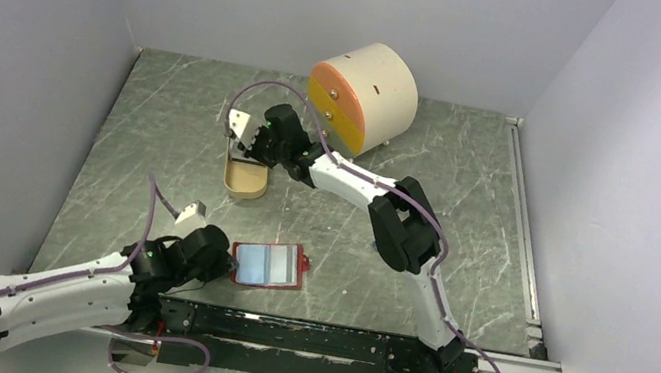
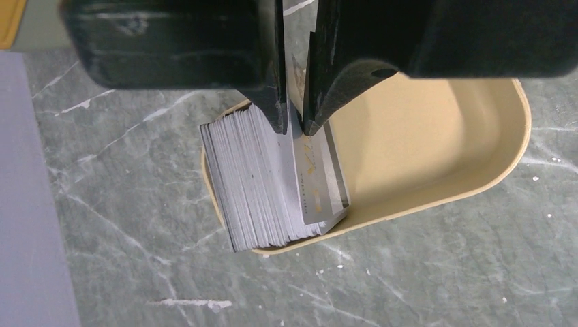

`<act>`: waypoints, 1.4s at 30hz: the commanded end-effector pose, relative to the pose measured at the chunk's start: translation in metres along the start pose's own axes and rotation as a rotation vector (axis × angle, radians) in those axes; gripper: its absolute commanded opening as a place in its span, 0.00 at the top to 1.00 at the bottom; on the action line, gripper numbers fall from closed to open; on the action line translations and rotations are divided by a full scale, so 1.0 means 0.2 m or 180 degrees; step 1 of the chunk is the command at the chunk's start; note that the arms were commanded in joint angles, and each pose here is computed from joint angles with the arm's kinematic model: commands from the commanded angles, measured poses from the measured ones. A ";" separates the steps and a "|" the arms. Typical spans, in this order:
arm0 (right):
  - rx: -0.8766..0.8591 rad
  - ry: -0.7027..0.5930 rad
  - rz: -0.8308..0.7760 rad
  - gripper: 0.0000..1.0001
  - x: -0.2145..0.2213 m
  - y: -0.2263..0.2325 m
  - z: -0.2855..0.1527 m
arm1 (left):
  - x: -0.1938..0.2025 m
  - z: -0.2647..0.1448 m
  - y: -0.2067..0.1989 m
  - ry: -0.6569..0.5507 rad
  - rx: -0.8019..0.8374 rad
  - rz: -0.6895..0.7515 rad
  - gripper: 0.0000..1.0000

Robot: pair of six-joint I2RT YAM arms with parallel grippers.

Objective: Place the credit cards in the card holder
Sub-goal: Adjust the credit card in the storage box, then insert the credit card into the card holder.

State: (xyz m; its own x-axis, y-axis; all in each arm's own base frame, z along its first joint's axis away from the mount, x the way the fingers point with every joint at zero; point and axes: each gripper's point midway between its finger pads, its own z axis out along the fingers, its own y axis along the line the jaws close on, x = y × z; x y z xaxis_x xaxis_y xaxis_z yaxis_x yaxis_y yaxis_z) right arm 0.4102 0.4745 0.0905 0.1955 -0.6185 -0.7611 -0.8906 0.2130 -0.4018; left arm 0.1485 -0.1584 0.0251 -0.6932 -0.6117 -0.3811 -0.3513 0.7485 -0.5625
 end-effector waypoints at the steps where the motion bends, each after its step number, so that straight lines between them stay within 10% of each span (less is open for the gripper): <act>1: 0.0154 -0.0198 -0.0094 0.85 -0.18 -0.12 -0.09 | -0.01 -0.03 -0.06 0.0016 0.0122 -0.0002 0.91; 18: 0.0049 -0.0563 0.0377 1.00 -0.39 -0.08 -0.35 | -0.01 -0.01 -0.05 -0.0012 0.0082 0.0001 0.91; 42: -0.0672 -0.0544 0.4051 1.00 -0.09 0.75 -0.94 | 0.00 0.04 -0.06 -0.0006 0.0024 0.0080 0.91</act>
State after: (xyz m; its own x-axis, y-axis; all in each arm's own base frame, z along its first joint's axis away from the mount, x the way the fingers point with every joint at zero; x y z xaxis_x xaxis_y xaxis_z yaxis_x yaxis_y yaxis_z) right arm 0.2182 0.3809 0.1408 -0.6844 -0.0962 -0.7227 -0.6648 0.4893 0.5645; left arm 0.1534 -0.1646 0.0209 -0.6995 -0.6006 -0.3873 -0.3497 0.7603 -0.5474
